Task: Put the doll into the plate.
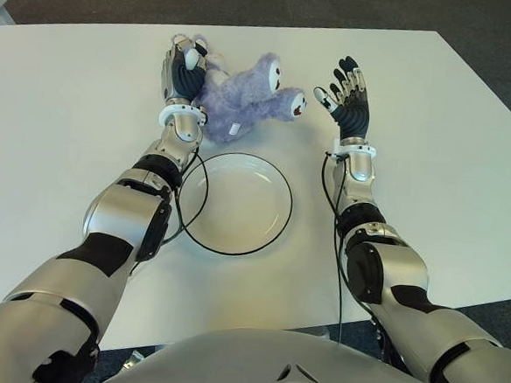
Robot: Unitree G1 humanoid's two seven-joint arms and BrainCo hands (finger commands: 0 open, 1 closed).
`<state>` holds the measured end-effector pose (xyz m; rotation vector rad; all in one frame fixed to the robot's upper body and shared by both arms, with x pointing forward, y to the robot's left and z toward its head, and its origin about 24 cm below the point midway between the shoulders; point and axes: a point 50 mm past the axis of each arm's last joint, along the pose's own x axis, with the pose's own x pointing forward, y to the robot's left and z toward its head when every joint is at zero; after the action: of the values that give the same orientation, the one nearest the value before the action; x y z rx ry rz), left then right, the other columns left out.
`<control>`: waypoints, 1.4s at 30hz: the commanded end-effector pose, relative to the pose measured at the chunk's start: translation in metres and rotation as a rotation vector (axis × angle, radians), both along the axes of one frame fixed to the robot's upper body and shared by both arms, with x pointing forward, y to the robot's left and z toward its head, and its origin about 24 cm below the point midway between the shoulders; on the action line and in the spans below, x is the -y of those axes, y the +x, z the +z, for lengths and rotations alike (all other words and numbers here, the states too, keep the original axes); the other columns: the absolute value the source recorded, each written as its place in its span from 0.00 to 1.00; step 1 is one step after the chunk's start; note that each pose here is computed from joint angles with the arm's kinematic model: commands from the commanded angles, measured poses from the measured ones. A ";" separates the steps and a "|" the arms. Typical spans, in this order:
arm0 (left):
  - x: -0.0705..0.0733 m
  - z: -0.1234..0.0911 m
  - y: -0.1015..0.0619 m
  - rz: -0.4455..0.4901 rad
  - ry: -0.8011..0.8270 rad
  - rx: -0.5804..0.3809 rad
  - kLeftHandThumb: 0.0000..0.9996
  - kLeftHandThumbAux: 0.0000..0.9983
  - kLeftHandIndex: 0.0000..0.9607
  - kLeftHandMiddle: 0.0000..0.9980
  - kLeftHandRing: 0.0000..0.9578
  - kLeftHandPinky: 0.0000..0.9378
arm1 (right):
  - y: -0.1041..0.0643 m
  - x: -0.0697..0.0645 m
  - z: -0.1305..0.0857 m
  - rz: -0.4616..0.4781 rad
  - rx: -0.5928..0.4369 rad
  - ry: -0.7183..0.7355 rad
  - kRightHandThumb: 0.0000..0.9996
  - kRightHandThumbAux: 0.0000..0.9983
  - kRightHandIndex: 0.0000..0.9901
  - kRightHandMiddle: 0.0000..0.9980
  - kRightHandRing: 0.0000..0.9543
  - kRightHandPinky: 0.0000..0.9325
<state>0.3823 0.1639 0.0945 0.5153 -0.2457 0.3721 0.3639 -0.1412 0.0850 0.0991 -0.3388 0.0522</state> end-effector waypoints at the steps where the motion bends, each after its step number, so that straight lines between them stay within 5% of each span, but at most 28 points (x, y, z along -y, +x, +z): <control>1: -0.006 0.000 0.002 0.032 0.002 -0.028 0.71 0.69 0.46 0.84 0.87 0.89 | -0.015 0.002 -0.034 -0.016 -0.104 0.043 0.18 0.80 0.07 0.08 0.06 0.06; 42: -0.008 0.001 0.005 0.001 -0.191 -0.064 0.75 0.69 0.46 0.87 0.91 0.93 | -0.016 0.000 -0.032 -0.015 -0.092 0.056 0.24 0.82 0.08 0.09 0.07 0.07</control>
<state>0.3879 0.1717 0.0982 0.3620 -0.1607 0.3829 0.3632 -0.1417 0.0883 0.1134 -0.3615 0.0477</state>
